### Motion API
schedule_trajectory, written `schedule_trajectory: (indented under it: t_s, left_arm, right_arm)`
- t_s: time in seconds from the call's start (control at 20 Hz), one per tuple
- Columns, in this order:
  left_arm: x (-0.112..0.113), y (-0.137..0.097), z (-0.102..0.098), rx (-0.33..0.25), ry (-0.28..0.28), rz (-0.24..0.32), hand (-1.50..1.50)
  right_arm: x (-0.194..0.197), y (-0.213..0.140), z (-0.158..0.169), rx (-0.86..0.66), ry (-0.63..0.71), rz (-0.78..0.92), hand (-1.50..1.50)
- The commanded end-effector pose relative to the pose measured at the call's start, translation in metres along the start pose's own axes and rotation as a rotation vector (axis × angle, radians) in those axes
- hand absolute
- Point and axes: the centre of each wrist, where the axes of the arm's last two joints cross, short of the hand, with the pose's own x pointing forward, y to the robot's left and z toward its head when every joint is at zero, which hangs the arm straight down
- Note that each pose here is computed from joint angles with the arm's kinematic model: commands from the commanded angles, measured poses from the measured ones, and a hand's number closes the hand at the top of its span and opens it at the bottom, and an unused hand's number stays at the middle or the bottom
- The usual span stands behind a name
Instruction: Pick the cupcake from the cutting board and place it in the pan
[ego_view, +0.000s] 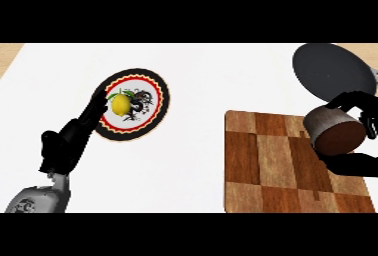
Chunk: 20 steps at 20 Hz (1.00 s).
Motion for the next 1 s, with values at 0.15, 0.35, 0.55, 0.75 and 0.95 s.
schedule_trajectory:
  t_s: [0.15,0.35,0.55,0.75,0.95]
  left_arm:
    - [0.013,-0.013,-0.001,-0.005,-0.02,0.006,0.0]
    - [0.018,0.003,-0.015,-0.032,-0.022,0.007,0.0]
    - [0.017,-0.002,-0.019,-0.038,-0.033,-0.002,0.0]
    - [-0.003,0.0,-0.007,-0.046,-0.018,-0.003,0.0]
    - [0.02,-0.021,-0.018,-0.058,-0.033,-0.003,0.0]
  right_arm:
    - [-0.057,-0.007,-0.01,-0.111,0.115,-0.194,1.5]
    - [-0.086,0.01,-0.051,-0.102,0.104,-0.175,1.5]
    - [-0.136,0.007,-0.061,-0.158,0.142,-0.09,1.5]
    - [-0.141,0.035,-0.088,-0.2,0.157,-0.039,1.5]
    - [-0.163,0.031,-0.102,-0.196,0.172,-0.042,1.5]
